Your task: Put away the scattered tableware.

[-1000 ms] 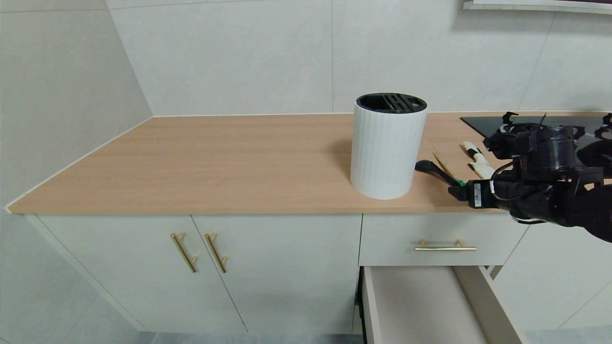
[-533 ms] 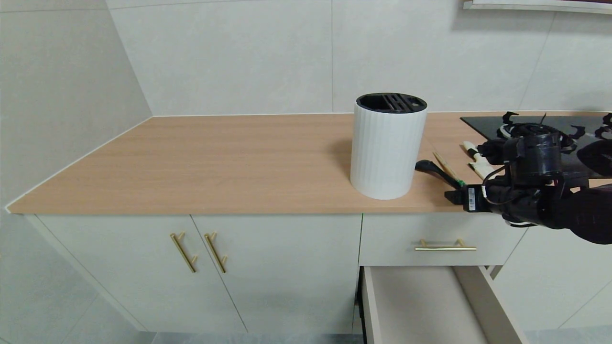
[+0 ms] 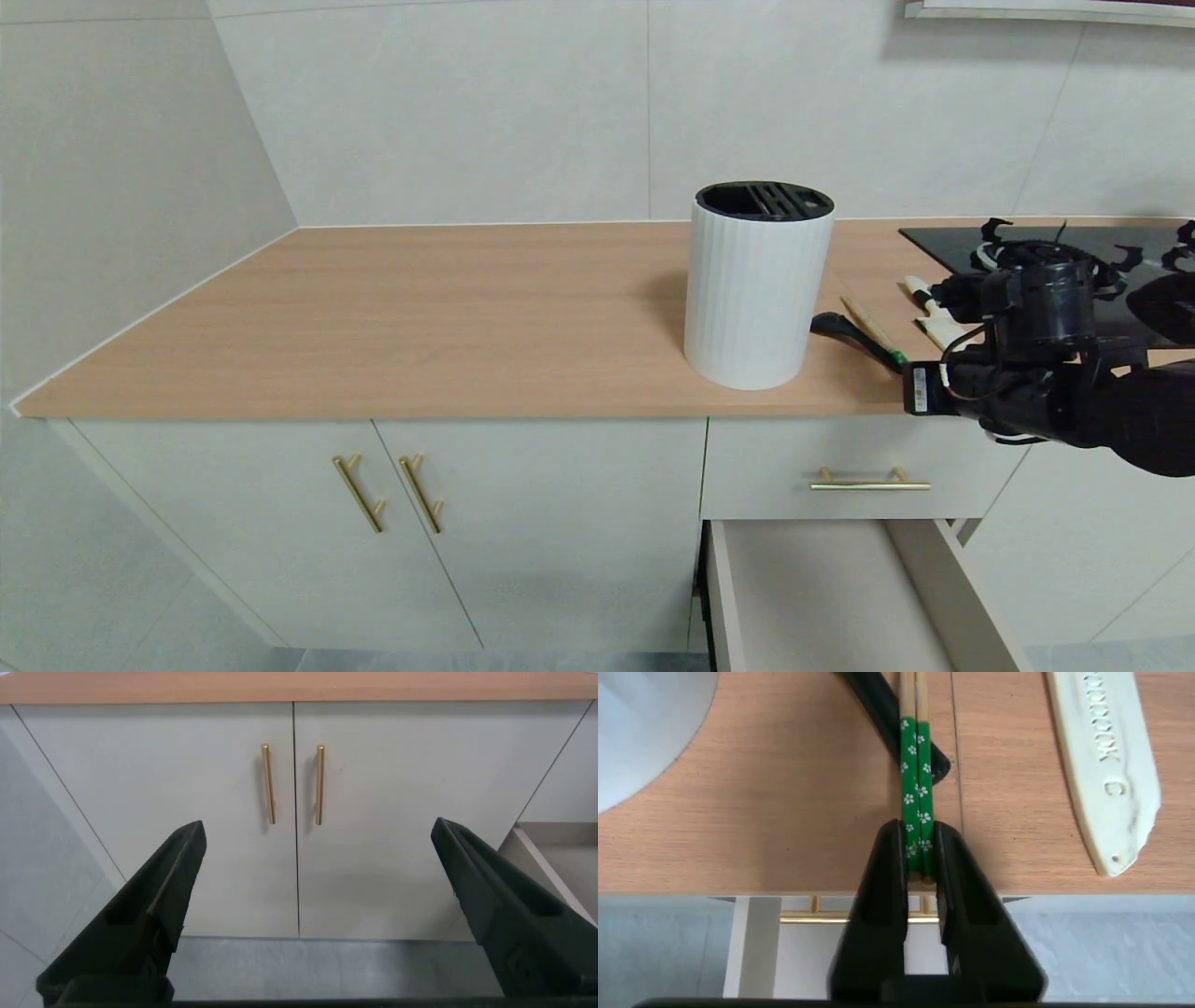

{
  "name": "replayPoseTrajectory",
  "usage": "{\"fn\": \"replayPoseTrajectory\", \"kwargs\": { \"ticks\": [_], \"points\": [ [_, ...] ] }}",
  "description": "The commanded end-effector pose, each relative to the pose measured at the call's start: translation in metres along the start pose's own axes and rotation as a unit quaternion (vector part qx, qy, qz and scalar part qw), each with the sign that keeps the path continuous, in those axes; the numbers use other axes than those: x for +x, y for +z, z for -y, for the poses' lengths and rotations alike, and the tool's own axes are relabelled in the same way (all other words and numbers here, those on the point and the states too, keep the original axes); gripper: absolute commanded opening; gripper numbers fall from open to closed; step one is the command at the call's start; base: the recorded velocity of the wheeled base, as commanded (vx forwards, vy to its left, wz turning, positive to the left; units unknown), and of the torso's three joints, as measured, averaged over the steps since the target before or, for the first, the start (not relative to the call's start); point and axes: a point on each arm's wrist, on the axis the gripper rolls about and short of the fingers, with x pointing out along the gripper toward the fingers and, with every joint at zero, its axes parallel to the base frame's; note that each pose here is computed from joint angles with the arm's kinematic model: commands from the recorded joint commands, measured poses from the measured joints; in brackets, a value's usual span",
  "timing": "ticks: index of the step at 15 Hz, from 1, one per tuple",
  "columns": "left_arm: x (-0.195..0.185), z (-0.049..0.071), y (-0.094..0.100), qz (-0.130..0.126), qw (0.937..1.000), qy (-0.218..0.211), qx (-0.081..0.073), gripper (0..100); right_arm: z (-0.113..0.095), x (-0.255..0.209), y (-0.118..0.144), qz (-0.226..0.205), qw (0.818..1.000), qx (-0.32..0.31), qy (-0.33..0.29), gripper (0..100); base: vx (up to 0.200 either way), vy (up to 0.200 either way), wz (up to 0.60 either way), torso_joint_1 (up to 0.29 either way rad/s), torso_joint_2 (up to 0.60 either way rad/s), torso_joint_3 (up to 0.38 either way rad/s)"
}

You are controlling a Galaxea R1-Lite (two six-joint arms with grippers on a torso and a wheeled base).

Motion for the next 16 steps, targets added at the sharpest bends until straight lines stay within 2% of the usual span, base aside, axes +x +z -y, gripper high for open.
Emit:
{"fn": "replayPoseTrajectory", "kwargs": {
  "ticks": [1,4,7,11,12,13,14,16],
  "points": [
    [0.0,0.0,0.0,-0.001,1.0,0.0,0.0,100,0.001,-0.003,0.002,0.005,1.0,0.001,-0.001,0,0.0,0.0,0.0,0.0,0.0,0.0],
    [0.0,0.0,0.0,-0.001,1.0,0.0,0.0,100,0.009,-0.021,0.012,0.024,1.0,0.01,-0.005,0,0.0,0.0,0.0,0.0,0.0,0.0],
    [0.0,0.0,0.0,-0.001,1.0,0.0,0.0,100,0.029,-0.076,0.023,0.041,0.999,0.025,-0.01,0,0.0,0.0,0.0,0.0,0.0,0.0],
    [0.0,0.0,0.0,-0.001,1.0,0.0,0.001,100,0.046,-0.158,0.019,0.014,0.999,0.041,0.017,0,0.0,0.0,0.0,0.0,0.0,0.0],
    [0.0,0.0,0.0,-0.001,1.0,0.0,0.0,100,0.048,-0.163,0.017,0.005,0.999,0.039,0.02,0,0.0,0.0,0.0,0.0,0.0,0.0],
    [0.0,0.0,0.0,-0.001,1.0,0.0,0.0,100,0.051,-0.182,0.01,-0.032,0.998,0.031,0.043,0,0.0,0.0,0.0,0.0,0.0,0.0],
    [0.0,0.0,0.0,-0.001,1.0,0.0,0.0,100,0.053,-0.191,0.007,-0.047,0.997,0.027,0.063,0,0.0,0.0,0.0,0.0,0.0,0.0],
    [0.0,0.0,0.0,-0.001,1.0,0.0,0.0,100,0.057,-0.213,0.002,-0.036,0.993,0.002,0.111,0,0.0,0.0,0.0,0.0,0.0,0.0]
  ]
}}
